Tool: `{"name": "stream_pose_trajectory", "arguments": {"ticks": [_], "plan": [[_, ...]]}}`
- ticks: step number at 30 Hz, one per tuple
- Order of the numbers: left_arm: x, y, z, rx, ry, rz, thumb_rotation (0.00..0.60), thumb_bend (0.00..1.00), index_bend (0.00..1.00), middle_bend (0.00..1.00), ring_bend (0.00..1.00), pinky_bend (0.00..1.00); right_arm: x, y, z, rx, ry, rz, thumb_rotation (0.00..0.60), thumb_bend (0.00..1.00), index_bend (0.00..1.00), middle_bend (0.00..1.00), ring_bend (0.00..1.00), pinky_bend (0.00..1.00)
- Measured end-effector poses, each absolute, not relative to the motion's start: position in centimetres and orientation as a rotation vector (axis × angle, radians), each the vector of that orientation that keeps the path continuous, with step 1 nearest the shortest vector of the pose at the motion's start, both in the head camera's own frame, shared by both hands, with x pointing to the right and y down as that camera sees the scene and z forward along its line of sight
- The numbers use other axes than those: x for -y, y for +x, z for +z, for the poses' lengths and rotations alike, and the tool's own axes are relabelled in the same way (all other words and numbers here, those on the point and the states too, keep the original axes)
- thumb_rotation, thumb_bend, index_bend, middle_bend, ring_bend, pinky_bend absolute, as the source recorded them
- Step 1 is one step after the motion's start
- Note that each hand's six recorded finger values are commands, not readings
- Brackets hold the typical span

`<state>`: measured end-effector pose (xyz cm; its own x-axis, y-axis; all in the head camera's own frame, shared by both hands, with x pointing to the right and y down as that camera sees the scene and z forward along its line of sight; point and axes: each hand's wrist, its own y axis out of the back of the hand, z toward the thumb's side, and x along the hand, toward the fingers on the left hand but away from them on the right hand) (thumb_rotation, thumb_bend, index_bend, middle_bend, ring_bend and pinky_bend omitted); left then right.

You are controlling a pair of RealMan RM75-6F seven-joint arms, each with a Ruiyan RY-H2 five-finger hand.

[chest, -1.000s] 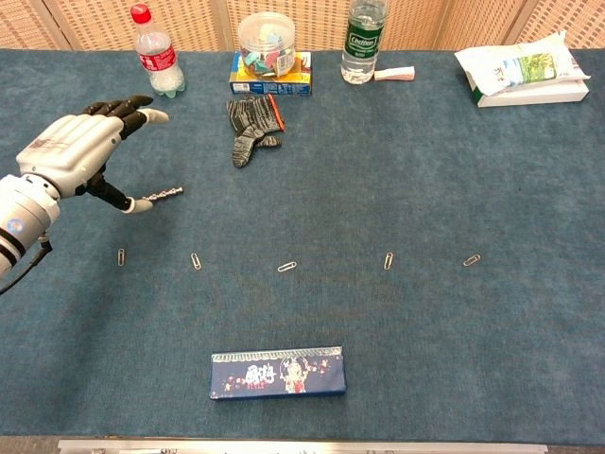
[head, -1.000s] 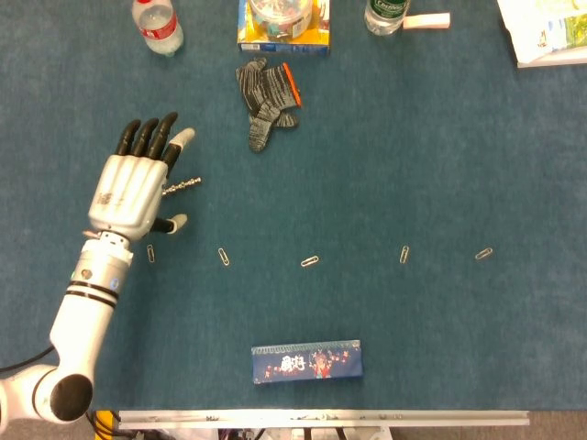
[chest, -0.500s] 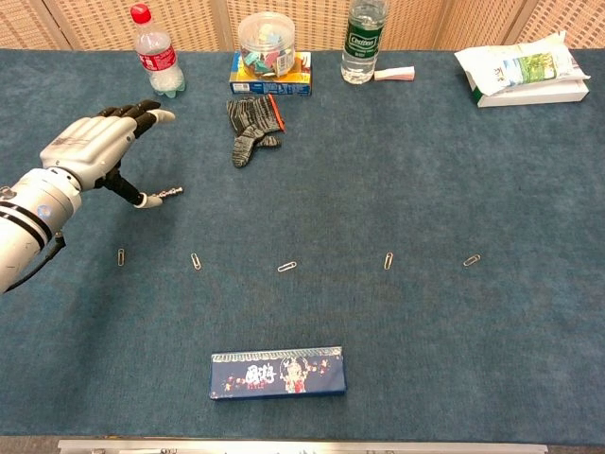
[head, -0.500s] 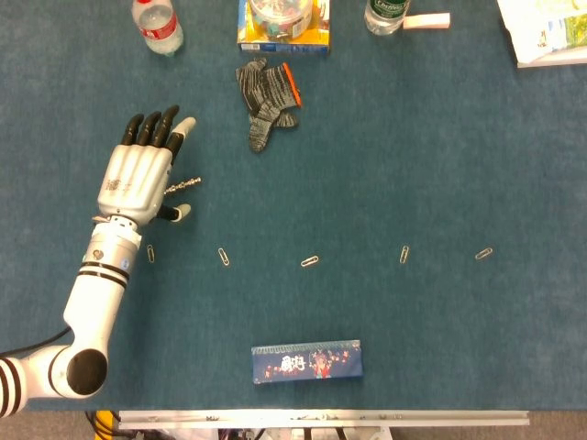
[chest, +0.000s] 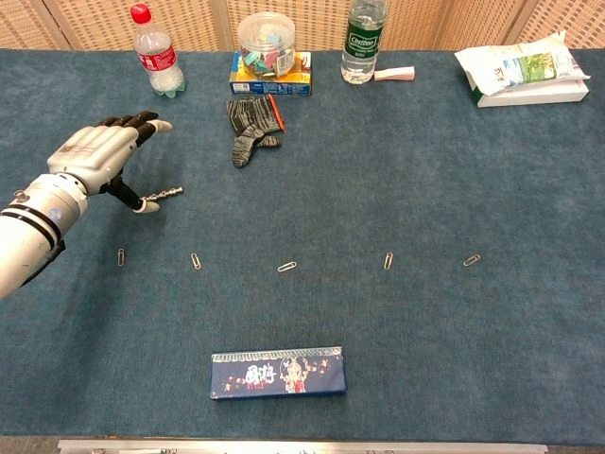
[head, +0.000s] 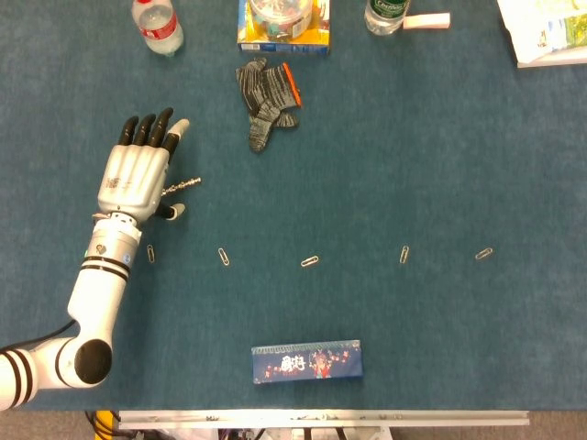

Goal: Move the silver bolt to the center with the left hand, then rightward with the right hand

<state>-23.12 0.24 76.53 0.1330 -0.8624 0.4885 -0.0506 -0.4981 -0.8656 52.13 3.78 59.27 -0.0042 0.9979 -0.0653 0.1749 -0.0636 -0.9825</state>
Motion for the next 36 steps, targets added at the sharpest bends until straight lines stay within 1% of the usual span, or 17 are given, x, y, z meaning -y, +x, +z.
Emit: {"name": "stream_pose_trajectory", "arguments": {"ticks": [14,28,36], "plan": [[0.3,-23.7,77.9,-0.865,-1.671,-1.492,0.600,0.08,0.08,0.00,0.00,0.00,-3.8,52.1,59.6,1.309,-1.388,1.187,0.600,0.29,0.62,0.46,0.32,0.49],[1.0,-25.0,78.3,-0.858,-1.606,-1.529,0.600,0.08,0.08,0.00,0.00,0.00,-3.9,51.9,60.1,1.307,-1.400,1.190,0.600,0.29,0.62,0.46,0.32,0.49],[0.8,-25.1,78.4,-0.852,-1.615,-1.535,0.600,0.08,0.08,0.00,0.00,0.00,-3.9,51.7,60.2,1.305,-1.406,1.187,0.600,0.29,0.62,0.46,0.32,0.49]]}}
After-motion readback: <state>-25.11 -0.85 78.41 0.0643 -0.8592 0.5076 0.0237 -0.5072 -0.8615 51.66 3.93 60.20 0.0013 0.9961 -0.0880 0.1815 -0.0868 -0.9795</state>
